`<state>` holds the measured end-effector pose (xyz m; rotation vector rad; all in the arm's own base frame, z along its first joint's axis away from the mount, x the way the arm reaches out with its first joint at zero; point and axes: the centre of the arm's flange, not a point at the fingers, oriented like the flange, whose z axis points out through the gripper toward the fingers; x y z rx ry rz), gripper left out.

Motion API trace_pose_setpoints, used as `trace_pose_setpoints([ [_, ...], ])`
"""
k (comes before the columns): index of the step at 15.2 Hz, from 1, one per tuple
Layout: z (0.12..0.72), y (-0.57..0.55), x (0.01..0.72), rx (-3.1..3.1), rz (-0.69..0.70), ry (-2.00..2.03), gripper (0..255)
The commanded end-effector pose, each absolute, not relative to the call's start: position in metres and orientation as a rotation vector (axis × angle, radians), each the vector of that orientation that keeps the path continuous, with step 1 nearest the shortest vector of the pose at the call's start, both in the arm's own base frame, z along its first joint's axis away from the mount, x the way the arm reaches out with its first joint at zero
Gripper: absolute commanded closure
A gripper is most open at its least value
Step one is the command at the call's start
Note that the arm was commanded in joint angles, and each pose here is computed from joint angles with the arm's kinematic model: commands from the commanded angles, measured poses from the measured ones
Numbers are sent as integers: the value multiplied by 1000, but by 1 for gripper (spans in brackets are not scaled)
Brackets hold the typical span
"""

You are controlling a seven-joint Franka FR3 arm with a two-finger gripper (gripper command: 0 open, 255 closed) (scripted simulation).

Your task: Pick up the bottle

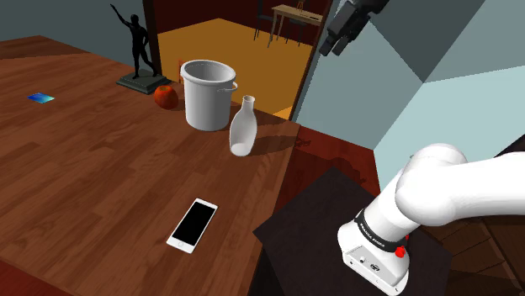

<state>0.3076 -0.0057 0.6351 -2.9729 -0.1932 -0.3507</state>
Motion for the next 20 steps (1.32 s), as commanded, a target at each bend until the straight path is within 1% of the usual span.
trace_pose_setpoints([
  [1,635,-6,308,-2973,-351,-193,0],
  [20,456,36,495,-3098,-154,-232,0],
])
